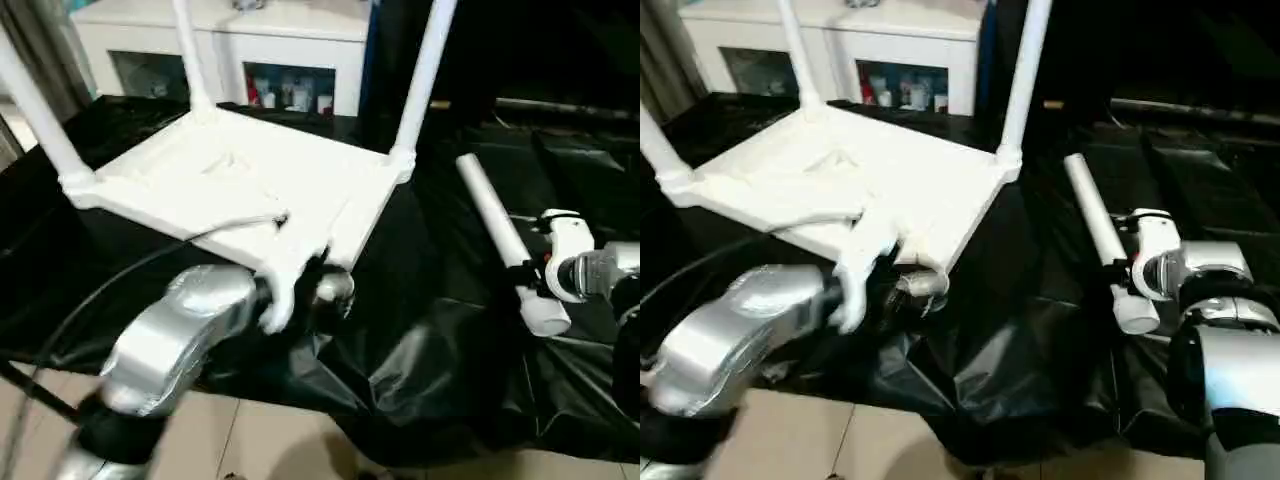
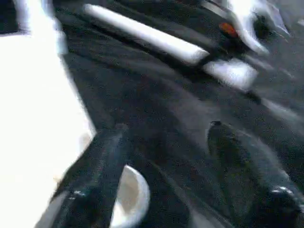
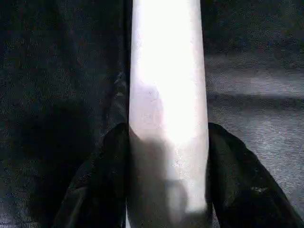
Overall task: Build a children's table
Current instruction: Pick table leg
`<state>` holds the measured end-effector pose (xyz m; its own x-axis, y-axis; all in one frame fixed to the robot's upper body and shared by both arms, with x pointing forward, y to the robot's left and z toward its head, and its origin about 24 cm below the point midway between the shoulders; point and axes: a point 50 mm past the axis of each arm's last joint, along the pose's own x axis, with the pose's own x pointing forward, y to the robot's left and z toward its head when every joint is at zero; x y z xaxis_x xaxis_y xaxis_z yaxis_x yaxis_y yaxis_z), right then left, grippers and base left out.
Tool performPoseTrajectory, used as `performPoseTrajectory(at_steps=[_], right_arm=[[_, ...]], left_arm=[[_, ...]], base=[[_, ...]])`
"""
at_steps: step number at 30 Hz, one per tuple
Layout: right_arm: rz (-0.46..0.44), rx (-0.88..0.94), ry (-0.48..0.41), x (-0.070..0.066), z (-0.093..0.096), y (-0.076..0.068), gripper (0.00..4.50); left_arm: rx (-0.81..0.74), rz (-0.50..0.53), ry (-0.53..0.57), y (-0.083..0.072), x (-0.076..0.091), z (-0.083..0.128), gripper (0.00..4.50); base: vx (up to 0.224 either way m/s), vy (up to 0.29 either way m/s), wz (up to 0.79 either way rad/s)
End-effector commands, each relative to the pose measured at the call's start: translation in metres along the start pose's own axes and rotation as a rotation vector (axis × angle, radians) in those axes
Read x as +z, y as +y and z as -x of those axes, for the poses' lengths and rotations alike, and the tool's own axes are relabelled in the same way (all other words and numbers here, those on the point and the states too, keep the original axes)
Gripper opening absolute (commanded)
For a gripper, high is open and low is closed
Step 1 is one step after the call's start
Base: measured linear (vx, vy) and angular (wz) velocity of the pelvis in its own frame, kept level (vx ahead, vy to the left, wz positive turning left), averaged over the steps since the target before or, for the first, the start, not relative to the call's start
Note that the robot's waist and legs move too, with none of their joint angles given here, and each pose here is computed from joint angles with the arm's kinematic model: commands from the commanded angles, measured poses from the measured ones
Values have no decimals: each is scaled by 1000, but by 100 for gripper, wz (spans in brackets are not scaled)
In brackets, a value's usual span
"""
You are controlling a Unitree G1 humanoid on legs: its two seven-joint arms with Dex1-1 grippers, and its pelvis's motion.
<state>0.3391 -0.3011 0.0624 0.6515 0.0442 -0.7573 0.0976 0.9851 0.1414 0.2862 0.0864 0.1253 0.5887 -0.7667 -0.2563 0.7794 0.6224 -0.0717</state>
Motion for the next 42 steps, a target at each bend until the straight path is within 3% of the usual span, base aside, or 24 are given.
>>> performPoseTrajectory(at_steps=[1,2,5,6,7,8,9,10,12,13,16,17,20,21,25,30,33,42], right_arm=[[-19,-4,-37,-2,-1,-2,189],[-22,-3,-97,0,0,-4,189],[-51,25,-307,13,8,-2,188],[-50,87,-470,21,17,5,188],[-41,119,-551,24,23,10,188],[-37,123,-564,24,25,11,188],[15,188,-767,27,47,28,188],[15,188,-767,27,47,28,188],[-13,385,-932,18,75,61,188],[-13,385,-932,18,75,61,188],[31,601,-936,-4,86,99,188],[35,617,-931,-6,86,102,188],[98,715,-863,-20,84,129,188],[169,734,-829,-26,79,145,188],[225,765,-796,-31,75,167,188],[270,806,-789,-29,76,182,188],[320,806,-770,-29,72,189,188],[378,770,-729,-32,66,188,188]], left_arm=[[61,3,-57,7,6,1,339],[79,80,-191,9,18,-2,342],[115,138,-280,13,30,-4,361],[131,139,-309,14,36,-4,361],[152,132,-314,15,37,-5,387],[152,131,-313,15,38,-5,388],[133,148,-263,13,41,-9,390],[133,148,-263,13,41,-9,393],[-16,306,-291,8,52,-17,396],[-16,306,-291,8,52,-17,397],[-108,471,-349,5,62,-25,397],[-115,481,-352,5,63,-25,397],[-147,510,-354,2,67,-32,397],[-169,517,-348,-2,69,-36,397],[-195,543,-317,-6,68,-41,397],[-154,547,-274,-3,63,-46,397],[-135,596,-305,2,65,-46,361],[-129,596,-318,0,65,-46,299]], base=[[0,0,0],[0,0,0],[0,0,0],[0,0,0],[0,0,0],[0,0,0],[0,0,0],[0,0,0],[0,0,0],[0,0,0],[0,0,0],[0,0,0],[0,0,0],[0,0,0],[0,0,0],[0,0,0],[0,0,0],[0,0,0]])
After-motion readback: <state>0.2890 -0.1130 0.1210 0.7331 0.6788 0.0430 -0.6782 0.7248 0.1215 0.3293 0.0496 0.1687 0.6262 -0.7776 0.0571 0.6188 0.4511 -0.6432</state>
